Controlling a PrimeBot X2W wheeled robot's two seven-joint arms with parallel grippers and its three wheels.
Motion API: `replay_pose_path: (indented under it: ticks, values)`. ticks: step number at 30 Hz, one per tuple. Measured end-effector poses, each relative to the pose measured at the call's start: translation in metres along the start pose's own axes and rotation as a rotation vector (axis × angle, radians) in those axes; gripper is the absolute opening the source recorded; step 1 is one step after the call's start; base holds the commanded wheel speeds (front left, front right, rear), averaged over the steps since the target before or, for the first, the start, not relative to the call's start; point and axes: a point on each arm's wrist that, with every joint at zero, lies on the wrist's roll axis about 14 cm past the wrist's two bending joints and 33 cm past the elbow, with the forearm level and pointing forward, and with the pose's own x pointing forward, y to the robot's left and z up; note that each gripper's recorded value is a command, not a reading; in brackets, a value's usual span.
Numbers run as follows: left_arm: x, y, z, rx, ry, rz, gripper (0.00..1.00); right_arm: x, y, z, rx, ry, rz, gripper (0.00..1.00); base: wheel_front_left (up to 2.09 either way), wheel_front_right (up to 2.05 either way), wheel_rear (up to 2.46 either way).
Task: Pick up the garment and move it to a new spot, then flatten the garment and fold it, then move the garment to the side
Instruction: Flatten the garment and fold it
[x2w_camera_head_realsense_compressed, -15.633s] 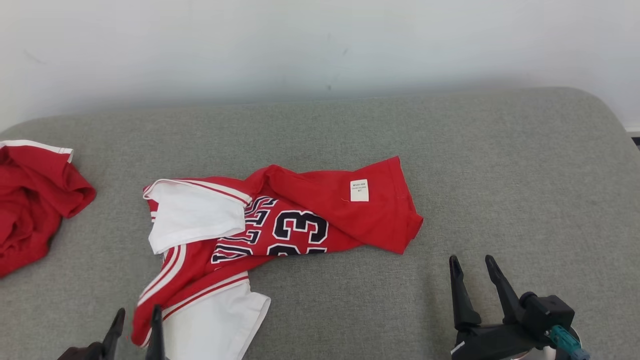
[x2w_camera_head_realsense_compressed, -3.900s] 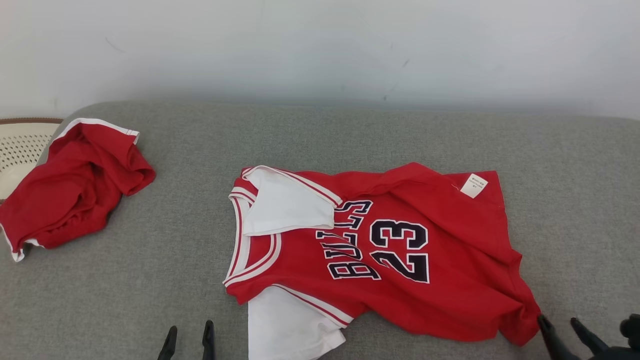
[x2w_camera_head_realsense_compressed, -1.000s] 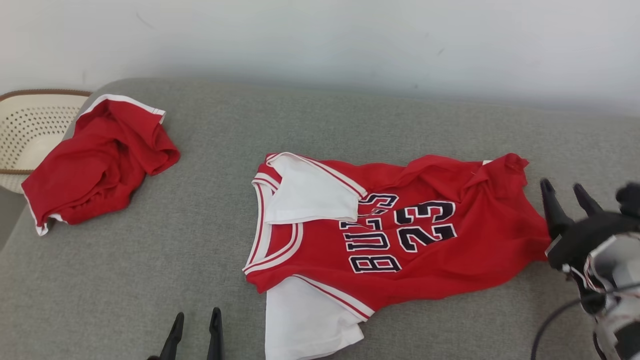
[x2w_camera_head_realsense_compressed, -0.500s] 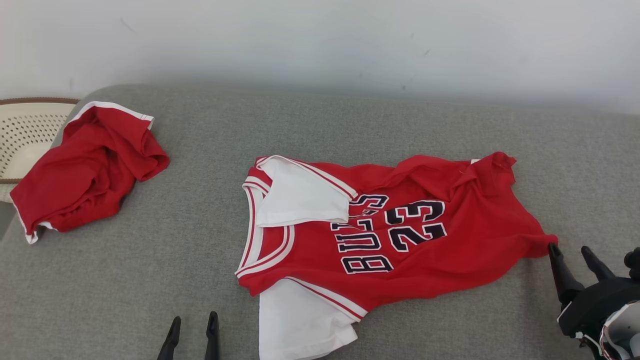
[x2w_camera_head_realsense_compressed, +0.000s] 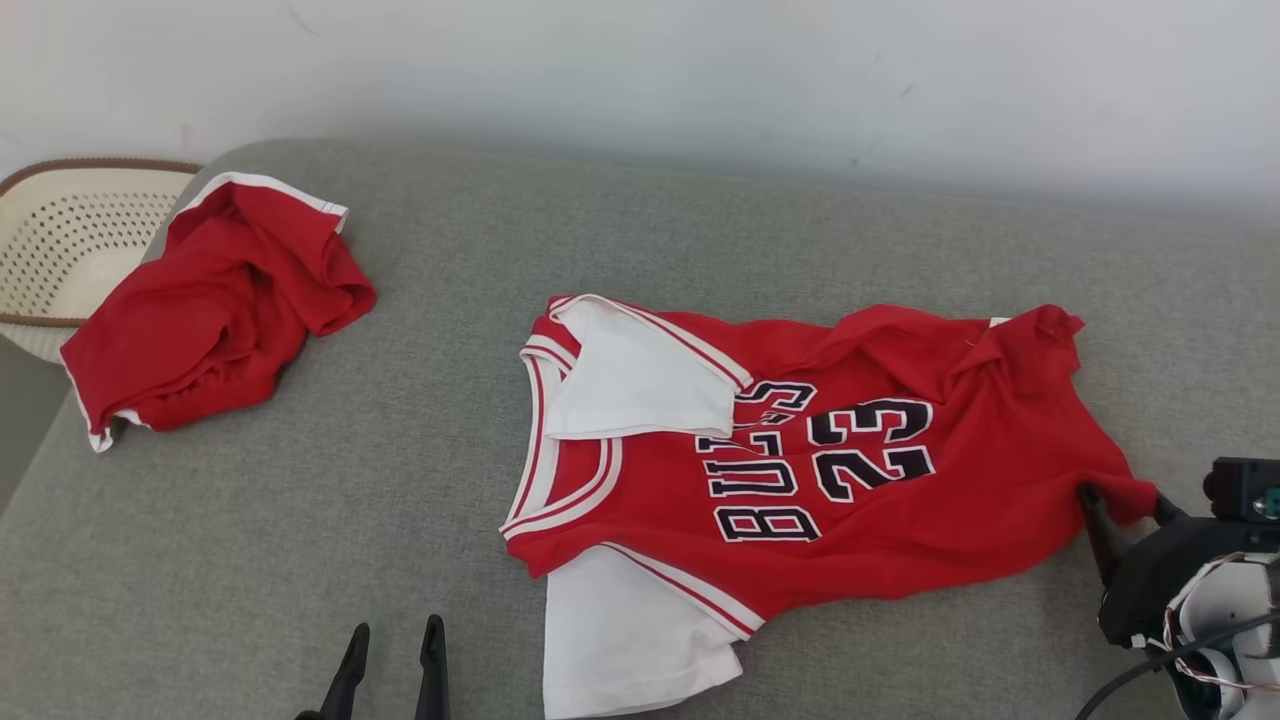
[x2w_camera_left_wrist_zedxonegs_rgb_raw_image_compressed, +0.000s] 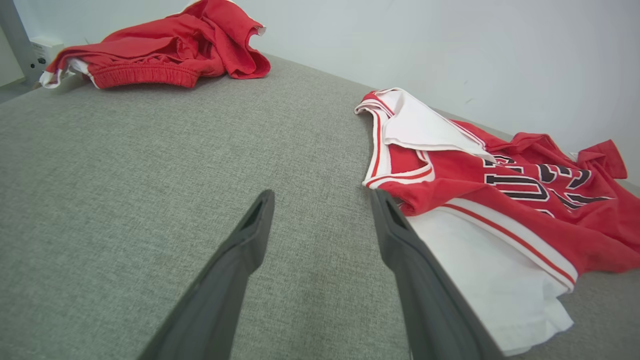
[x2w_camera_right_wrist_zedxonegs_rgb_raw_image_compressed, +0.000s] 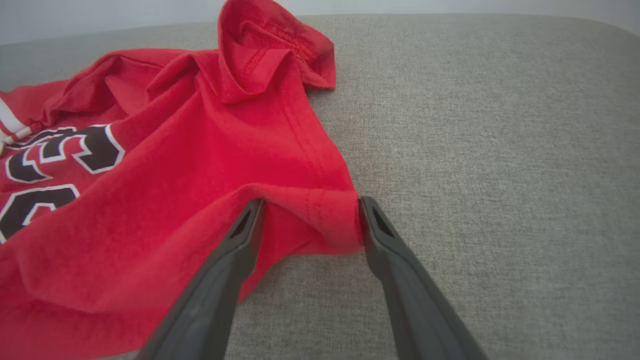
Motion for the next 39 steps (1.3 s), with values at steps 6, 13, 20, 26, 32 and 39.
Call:
replay_pose_path:
  ticks: [6, 13, 20, 26, 32, 39]
  values:
    - [-0.002, 0.008, 0.001, 0.004, -0.003, 0.024, 1.00, 0.011, 0.009, 0.005, -0.013, -0.004, 0.026, 0.00, 0.00, 0.00, 0.00]
    - [-0.010, 0.004, 0.000, -0.006, 0.003, 0.017, 1.00, -0.011, 0.024, 0.012, 0.030, -0.056, 0.077, 0.00, 0.00, 0.00, 0.00]
    - [-0.007, -0.012, 0.003, -0.014, -0.007, -0.032, 1.00, -0.054, 0.027, 0.001, 0.096, -0.008, 0.098, 0.00, 0.00, 0.00, 0.00]
    - [-0.006, -0.018, 0.002, -0.016, -0.007, -0.052, 1.00, -0.085, 0.031, -0.011, 0.159, 0.060, 0.107, 0.00, 0.00, 0.00, 0.00]
    - [-0.006, -0.019, 0.000, -0.016, -0.001, -0.059, 1.00, -0.107, 0.036, -0.024, 0.222, 0.140, 0.105, 0.00, 0.00, 0.00, 0.00]
    - [-0.007, -0.018, -0.001, -0.015, 0.003, -0.054, 1.00, -0.101, 0.038, -0.024, 0.230, 0.149, 0.093, 0.00, 0.00, 0.00, 0.00]
